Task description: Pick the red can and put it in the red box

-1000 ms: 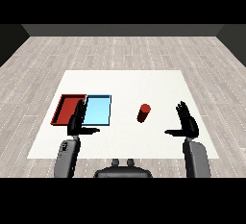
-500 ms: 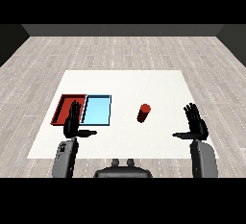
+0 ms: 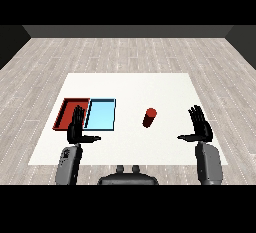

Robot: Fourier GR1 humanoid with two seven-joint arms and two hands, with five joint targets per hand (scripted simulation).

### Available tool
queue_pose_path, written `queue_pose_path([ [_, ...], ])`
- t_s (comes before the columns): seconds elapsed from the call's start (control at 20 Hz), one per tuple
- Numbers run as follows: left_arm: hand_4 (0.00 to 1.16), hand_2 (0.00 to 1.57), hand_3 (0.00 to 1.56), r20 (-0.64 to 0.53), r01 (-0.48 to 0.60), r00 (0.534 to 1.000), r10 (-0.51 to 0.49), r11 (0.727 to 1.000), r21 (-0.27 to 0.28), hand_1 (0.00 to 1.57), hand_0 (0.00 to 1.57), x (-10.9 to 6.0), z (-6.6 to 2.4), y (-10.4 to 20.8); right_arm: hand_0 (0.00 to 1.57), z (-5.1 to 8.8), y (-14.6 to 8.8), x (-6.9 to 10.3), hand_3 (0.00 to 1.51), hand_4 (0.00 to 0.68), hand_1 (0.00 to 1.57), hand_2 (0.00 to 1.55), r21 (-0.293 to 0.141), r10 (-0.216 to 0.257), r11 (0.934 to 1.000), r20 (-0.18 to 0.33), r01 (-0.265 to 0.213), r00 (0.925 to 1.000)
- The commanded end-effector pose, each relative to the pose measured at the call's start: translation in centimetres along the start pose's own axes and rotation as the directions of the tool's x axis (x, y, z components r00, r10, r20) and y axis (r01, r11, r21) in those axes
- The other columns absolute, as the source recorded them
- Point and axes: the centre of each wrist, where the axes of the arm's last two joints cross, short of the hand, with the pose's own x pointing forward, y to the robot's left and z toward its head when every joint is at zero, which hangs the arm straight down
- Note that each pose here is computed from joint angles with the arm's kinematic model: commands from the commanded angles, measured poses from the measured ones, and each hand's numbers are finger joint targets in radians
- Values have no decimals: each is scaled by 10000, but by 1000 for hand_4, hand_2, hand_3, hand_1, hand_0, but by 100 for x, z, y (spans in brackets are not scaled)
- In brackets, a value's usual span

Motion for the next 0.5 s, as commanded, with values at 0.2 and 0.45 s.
queue_pose_path([
  [0.2,0,0,0,174,-60,9998,58,9999,105,0,0,91,-177,2,0,-200,137,-60,0,0,0,0,163,269,9995,-309,-264,9992],
  [0.45,0,0,0,115,-219,9997,217,9995,235,0,0,41,-119,-65,0,-259,343,-234,0,0,0,0,258,-74,9996,-472,87,9989],
])
